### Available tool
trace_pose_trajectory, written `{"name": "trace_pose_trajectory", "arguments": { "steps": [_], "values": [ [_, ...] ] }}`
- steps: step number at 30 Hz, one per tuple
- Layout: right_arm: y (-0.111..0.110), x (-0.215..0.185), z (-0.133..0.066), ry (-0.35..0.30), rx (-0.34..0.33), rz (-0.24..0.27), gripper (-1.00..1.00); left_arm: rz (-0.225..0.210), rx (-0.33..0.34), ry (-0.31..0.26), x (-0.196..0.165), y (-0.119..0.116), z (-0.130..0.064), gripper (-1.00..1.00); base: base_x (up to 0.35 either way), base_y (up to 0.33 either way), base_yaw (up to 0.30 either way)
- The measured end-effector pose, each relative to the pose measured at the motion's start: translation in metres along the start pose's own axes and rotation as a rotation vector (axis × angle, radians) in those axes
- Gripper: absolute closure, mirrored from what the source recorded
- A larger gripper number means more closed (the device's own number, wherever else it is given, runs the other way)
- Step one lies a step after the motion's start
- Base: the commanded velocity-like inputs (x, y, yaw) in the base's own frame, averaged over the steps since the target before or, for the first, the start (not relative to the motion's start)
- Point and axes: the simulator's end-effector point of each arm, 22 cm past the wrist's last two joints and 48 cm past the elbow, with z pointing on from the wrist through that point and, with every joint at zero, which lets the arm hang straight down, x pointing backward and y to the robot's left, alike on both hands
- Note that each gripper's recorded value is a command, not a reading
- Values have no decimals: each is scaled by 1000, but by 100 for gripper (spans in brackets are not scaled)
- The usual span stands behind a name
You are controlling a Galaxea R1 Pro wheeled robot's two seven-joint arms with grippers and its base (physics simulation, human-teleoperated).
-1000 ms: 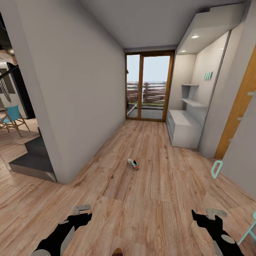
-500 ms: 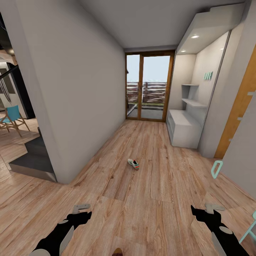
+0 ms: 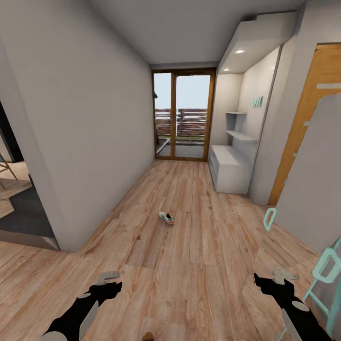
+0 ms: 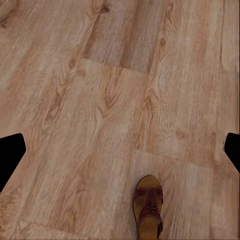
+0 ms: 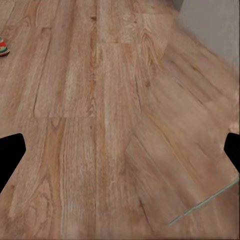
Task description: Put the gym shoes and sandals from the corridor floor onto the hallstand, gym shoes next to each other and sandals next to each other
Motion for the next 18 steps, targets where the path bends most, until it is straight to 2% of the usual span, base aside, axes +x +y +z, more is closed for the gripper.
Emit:
{"name": "trace_pose_trajectory", "arguments": {
  "steps": [10,18],
  "values": [
    [0,0,0,1,0,0,-100,0,-2,1,1,1,0,-100,0,0,-228],
    [11,2,0,4,-19,-18,-100,-1,-2,0,1,2,0,-100,0,0,-72]
  ]
}}
